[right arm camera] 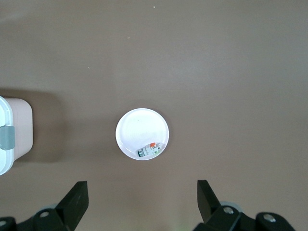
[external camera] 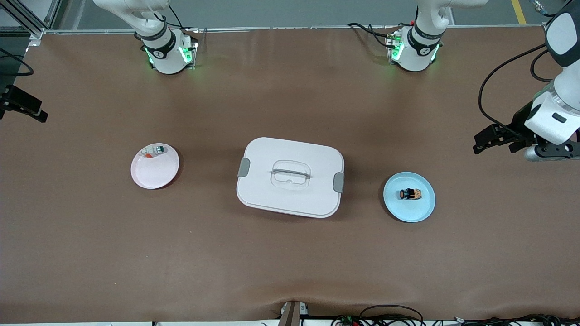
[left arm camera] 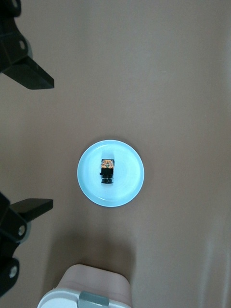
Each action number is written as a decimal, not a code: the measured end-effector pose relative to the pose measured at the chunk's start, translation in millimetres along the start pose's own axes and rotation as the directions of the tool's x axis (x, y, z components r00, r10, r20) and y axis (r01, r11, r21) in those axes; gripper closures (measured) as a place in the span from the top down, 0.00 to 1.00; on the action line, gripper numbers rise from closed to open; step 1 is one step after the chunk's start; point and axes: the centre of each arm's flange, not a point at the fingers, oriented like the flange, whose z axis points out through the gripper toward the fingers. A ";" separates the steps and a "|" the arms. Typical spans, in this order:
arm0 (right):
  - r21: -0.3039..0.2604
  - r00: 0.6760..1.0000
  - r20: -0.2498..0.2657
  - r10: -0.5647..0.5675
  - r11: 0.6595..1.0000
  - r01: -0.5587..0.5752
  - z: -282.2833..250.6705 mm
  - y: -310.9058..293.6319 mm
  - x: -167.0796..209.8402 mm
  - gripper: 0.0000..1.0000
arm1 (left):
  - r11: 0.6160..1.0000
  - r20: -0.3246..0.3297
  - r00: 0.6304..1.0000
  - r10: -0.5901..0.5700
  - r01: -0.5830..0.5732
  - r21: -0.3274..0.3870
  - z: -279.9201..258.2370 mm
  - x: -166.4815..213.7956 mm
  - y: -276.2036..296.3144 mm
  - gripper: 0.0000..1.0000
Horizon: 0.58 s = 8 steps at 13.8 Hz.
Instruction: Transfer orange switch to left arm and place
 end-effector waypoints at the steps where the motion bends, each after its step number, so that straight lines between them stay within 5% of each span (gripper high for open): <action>1: 0.000 1.000 0.001 0.000 1.000 0.000 0.3 0.1 0.0 1.00 | 1.000 -0.001 1.000 0.003 -0.003 -0.001 -6.1 0.4 1.8 1.00; 8: 0.003 1.000 0.001 -0.001 1.000 0.001 1.8 -0.1 0.6 1.00 | 1.000 -0.007 1.000 0.018 -0.018 -0.004 -26.0 1.8 9.6 1.00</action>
